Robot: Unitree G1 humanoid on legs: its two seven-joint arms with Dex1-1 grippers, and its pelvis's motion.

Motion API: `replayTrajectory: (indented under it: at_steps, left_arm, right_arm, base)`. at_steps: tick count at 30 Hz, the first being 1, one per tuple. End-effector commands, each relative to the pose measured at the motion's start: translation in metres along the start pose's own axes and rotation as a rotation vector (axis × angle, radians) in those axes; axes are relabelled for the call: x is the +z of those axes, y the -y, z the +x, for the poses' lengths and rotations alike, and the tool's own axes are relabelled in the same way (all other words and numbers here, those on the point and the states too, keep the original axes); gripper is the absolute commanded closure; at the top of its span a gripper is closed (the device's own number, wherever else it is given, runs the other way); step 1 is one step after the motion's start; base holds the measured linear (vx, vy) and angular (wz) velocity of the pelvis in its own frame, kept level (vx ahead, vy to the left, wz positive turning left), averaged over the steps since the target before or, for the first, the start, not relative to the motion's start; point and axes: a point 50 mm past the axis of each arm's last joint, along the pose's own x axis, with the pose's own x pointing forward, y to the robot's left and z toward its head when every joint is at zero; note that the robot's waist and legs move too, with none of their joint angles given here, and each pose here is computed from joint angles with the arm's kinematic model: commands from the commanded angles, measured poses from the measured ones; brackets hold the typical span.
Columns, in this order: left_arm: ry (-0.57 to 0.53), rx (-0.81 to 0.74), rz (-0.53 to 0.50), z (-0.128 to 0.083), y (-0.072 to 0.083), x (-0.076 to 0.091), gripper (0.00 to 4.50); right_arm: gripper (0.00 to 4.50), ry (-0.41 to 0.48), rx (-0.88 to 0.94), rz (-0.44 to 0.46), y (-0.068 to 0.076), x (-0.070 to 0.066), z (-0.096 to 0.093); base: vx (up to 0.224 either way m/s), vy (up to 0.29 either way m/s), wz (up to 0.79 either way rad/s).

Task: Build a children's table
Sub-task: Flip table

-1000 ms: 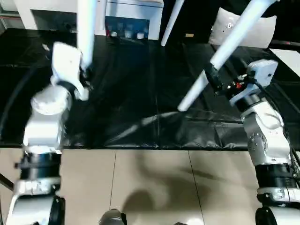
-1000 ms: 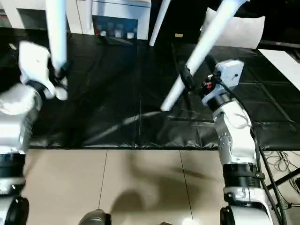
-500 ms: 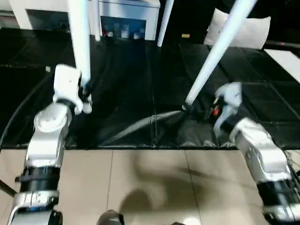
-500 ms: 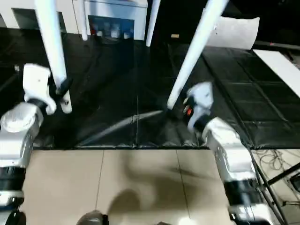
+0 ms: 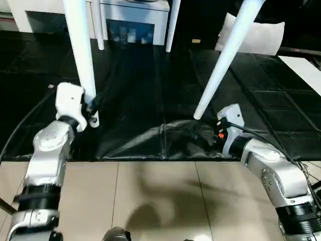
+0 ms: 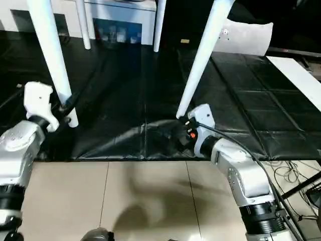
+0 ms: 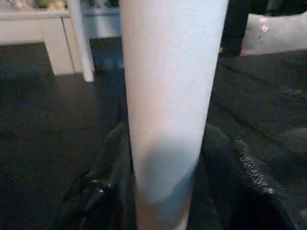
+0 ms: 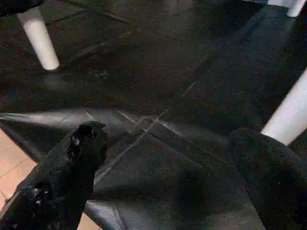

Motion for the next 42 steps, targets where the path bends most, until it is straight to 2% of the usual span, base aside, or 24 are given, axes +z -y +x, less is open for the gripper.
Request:
replayTrajectory:
  at_steps: [1,5,9,12,15,17,18,21,23,24,27,29,30,31,32,33,35,37,40,42]
  left_arm:
    - [0.059,-0.048,-0.031,-0.003,0.004,0.008,1.72]
    - [0.077,-0.084,-0.019,-0.012,0.003,0.006,1.27]
    - [0.084,-0.06,-0.022,-0.028,-0.003,0.002,0.98]
    - [0.121,-0.067,-0.103,-0.048,-0.003,0.004,0.67]
    - [0.145,-0.175,-0.188,-0.068,0.011,0.005,0.55]
    - [0.135,-0.316,-0.244,-0.082,0.032,0.006,0.43]
    - [0.124,-0.371,-0.258,-0.085,0.04,0.006,0.24]
    - [0.103,-0.452,-0.262,-0.087,0.058,0.007,0.07]
    - [0.098,-0.509,-0.276,-0.086,0.068,0.011,0.07]
    - [0.098,-0.509,-0.276,-0.086,0.068,0.011,0.07]
    - [0.024,-0.652,-0.293,-0.092,0.081,0.009,0.07]
    - [0.009,-0.676,-0.291,-0.095,0.084,0.009,0.07]
    - [-0.067,-0.711,-0.28,-0.102,0.084,0.002,0.07]
    - [-0.077,-0.713,-0.277,-0.103,0.084,0.001,0.07]
    - [-0.161,-0.728,-0.255,-0.11,0.078,-0.01,0.07]
    - [-0.197,-0.741,-0.236,-0.114,0.075,-0.014,0.07]
    - [-0.239,-0.76,-0.24,-0.119,0.073,-0.019,0.07]
    - [-0.31,-0.774,-0.258,-0.129,0.069,-0.029,0.07]
    - [-0.348,-0.769,-0.263,-0.134,0.064,-0.035,0.07]
    - [-0.406,-0.757,-0.268,-0.139,0.061,-0.044,0.07]
  right_arm:
    - [0.0,0.052,-0.033,-0.025,0.005,0.009,-0.007]
    - [0.0,0.097,-0.015,-0.013,0.003,0.012,-0.013]
    - [0.0,0.122,-0.029,0.001,0.002,0.009,-0.02]
    - [0.0,0.126,-0.025,0.014,-0.001,0.004,-0.024]
    - [0.0,0.139,0.015,0.021,-0.006,0.001,-0.028]
    - [0.0,0.164,0.088,0.025,-0.011,0.004,-0.031]
    - [0.0,0.172,0.12,0.025,-0.013,0.005,-0.033]
    - [0.0,0.175,0.189,0.025,-0.018,0.004,-0.037]
    - [0.0,0.178,0.276,0.027,-0.024,0.006,-0.043]
    - [0.0,0.178,0.276,0.027,-0.024,0.006,-0.043]
    - [0.0,0.147,0.389,0.042,-0.03,0.0,-0.05]
    - [0.0,0.133,0.408,0.042,-0.032,-0.003,-0.052]
    - [0.0,0.092,0.47,0.049,-0.038,-0.011,-0.056]
    - [0.0,0.087,0.477,0.05,-0.038,-0.012,-0.056]
    - [0.0,0.05,0.532,0.063,-0.045,-0.019,-0.058]
    - [0.0,0.036,0.548,0.066,-0.048,-0.023,-0.058]
    - [0.0,0.02,0.557,0.073,-0.049,-0.028,-0.058]
    - [0.0,-0.03,0.581,0.078,-0.054,-0.04,-0.058]
    - [0.0,-0.049,0.59,0.088,-0.06,-0.049,-0.057]
    - [0.0,-0.095,0.587,0.084,-0.062,-0.06,-0.053]
  base:
    - [0.0,0.0,0.0]
    - [0.0,0.0,0.0]
    - [0.0,0.0,0.0]
    - [0.0,0.0,0.0]
    - [0.0,0.0,0.0]
    - [0.0,0.0,0.0]
    - [0.0,0.0,0.0]
    - [0.0,0.0,0.0]
    - [0.0,0.0,0.0]
    - [0.0,0.0,0.0]
    - [0.0,0.0,0.0]
    - [0.0,0.0,0.0]
    - [0.0,0.0,0.0]
    - [0.0,0.0,0.0]
    - [0.0,0.0,0.0]
    - [0.0,0.0,0.0]
    - [0.0,0.0,0.0]
    - [0.0,0.0,0.0]
    - [0.0,0.0,0.0]
    - [0.0,0.0,0.0]
